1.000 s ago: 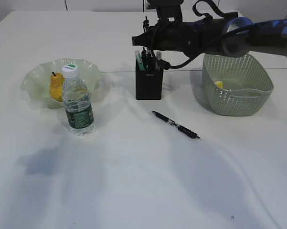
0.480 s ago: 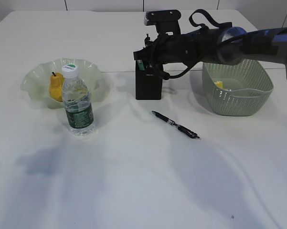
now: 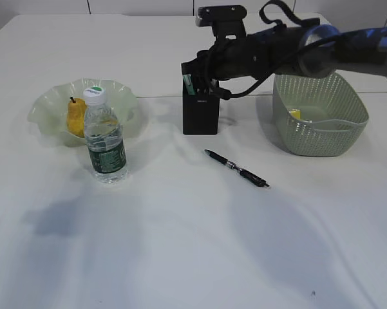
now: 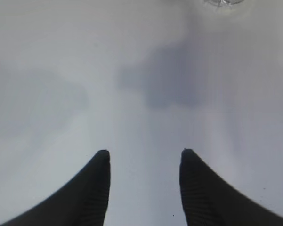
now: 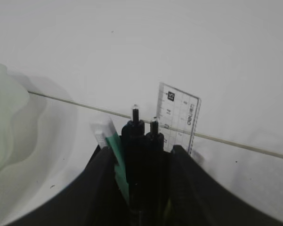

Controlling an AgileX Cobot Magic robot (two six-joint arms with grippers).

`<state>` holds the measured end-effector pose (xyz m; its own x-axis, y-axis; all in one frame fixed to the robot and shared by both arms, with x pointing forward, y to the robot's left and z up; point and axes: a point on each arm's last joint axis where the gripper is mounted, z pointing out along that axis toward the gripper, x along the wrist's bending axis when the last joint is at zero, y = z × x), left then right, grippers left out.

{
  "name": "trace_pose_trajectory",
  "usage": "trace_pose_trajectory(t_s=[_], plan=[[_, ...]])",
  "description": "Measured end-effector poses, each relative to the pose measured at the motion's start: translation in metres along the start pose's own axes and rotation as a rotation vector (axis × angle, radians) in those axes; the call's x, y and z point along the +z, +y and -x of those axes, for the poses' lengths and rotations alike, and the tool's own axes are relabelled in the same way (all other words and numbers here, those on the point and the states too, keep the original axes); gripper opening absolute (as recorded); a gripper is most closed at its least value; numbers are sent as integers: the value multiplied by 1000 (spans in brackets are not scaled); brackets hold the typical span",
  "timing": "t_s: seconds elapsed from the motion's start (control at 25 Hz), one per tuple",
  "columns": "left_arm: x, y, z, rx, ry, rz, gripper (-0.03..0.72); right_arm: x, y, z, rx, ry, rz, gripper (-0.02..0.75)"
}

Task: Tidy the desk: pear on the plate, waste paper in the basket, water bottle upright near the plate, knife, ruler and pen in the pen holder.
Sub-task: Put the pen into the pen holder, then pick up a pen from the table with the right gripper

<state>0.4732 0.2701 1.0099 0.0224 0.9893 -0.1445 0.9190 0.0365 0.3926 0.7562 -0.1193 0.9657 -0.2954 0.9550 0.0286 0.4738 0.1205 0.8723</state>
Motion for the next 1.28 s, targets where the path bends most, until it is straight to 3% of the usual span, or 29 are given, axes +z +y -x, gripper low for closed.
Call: trace_pose_trajectory(t_s=[0.36, 0.76, 1.28], plan=[[0, 0, 0, 0, 0, 0, 340, -51, 29, 2, -56, -32, -202, 293], [0, -1, 0, 0, 0, -9, 341, -121, 58, -3, -168, 44, -371, 293], [0, -9, 0, 0, 0, -101, 341, -200, 84, -3, -182, 50, -394, 293]])
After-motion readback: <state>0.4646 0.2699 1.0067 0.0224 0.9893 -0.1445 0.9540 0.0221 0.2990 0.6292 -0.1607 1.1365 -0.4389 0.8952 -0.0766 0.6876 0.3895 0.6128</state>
